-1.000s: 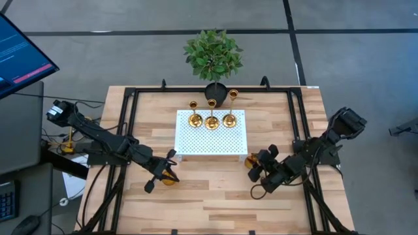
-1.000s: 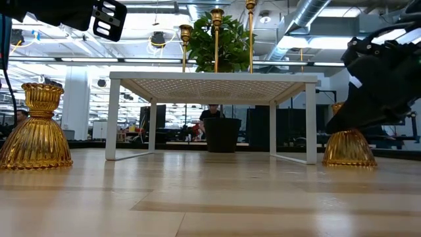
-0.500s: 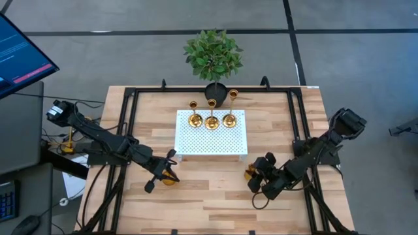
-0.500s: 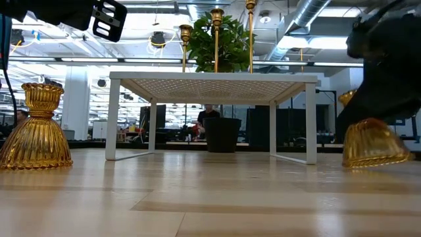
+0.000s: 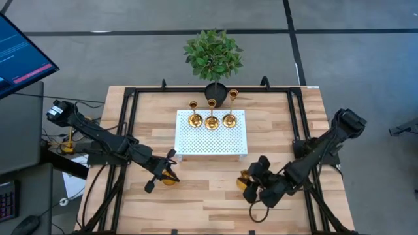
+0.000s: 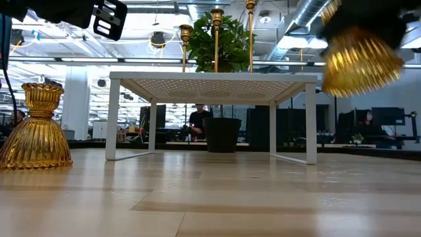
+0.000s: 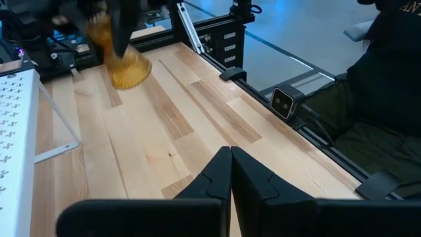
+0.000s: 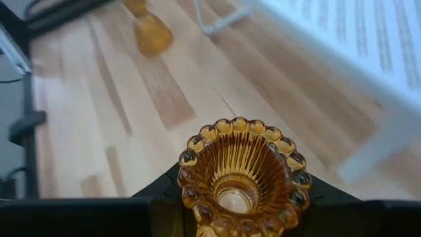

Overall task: Pick & Place candle stick holders
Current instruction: Put the right orange glass candle holder on the shelf

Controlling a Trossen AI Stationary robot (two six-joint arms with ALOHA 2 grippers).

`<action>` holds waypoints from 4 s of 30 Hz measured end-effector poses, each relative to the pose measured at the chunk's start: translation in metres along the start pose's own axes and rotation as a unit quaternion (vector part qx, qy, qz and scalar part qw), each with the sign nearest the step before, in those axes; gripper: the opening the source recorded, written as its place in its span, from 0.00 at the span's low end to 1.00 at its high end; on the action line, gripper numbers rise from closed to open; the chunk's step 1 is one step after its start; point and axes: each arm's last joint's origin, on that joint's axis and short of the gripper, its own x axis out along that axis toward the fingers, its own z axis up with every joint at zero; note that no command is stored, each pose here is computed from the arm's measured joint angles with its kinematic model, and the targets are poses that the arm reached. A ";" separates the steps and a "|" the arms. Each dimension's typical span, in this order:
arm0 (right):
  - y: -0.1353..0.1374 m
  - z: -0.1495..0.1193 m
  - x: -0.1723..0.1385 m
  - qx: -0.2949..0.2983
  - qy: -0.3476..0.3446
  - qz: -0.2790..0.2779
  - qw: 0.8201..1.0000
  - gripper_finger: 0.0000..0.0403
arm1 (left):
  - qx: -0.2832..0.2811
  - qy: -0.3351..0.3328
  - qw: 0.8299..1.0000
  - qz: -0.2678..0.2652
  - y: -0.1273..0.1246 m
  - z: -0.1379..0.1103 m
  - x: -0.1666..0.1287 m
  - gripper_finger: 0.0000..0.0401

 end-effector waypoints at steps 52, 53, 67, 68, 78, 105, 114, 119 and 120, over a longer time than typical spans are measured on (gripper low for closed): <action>-0.060 0.144 0.074 -0.083 -0.020 -0.103 0.991 0.29 | 0.000 -0.005 1.000 0.001 0.000 0.001 0.000 0.02; -0.060 0.145 0.077 -0.079 -0.021 -0.099 0.992 0.29 | 0.000 -0.006 1.000 0.001 0.000 0.001 0.000 0.02; -0.062 0.145 0.090 -0.078 -0.012 -0.096 0.992 0.30 | -0.010 -0.006 1.000 0.001 0.000 0.001 0.000 0.02; -0.062 0.145 0.089 -0.079 -0.011 -0.095 0.992 0.31 | -0.010 -0.006 1.000 0.001 0.000 0.001 0.000 0.02; -0.062 0.141 0.088 -0.113 0.004 -0.095 0.989 0.45 | -0.010 -0.006 1.000 0.001 0.000 0.001 0.000 0.02; -0.043 0.140 -0.046 -0.122 -0.019 0.095 0.988 0.56 | -0.013 -0.005 1.000 0.000 0.000 0.001 0.000 0.02; -0.032 0.100 -0.035 -0.152 0.021 -0.038 0.987 0.14 | -0.013 -0.005 1.000 0.001 0.000 0.001 0.000 0.01; -0.026 0.097 -0.004 -0.166 0.021 -0.076 0.983 0.03 | -0.013 -0.005 1.000 0.000 0.000 0.001 0.000 0.02; -0.027 0.097 0.002 -0.165 0.025 -0.084 0.982 0.03 | -0.013 -0.005 1.000 0.000 0.000 0.001 0.000 0.02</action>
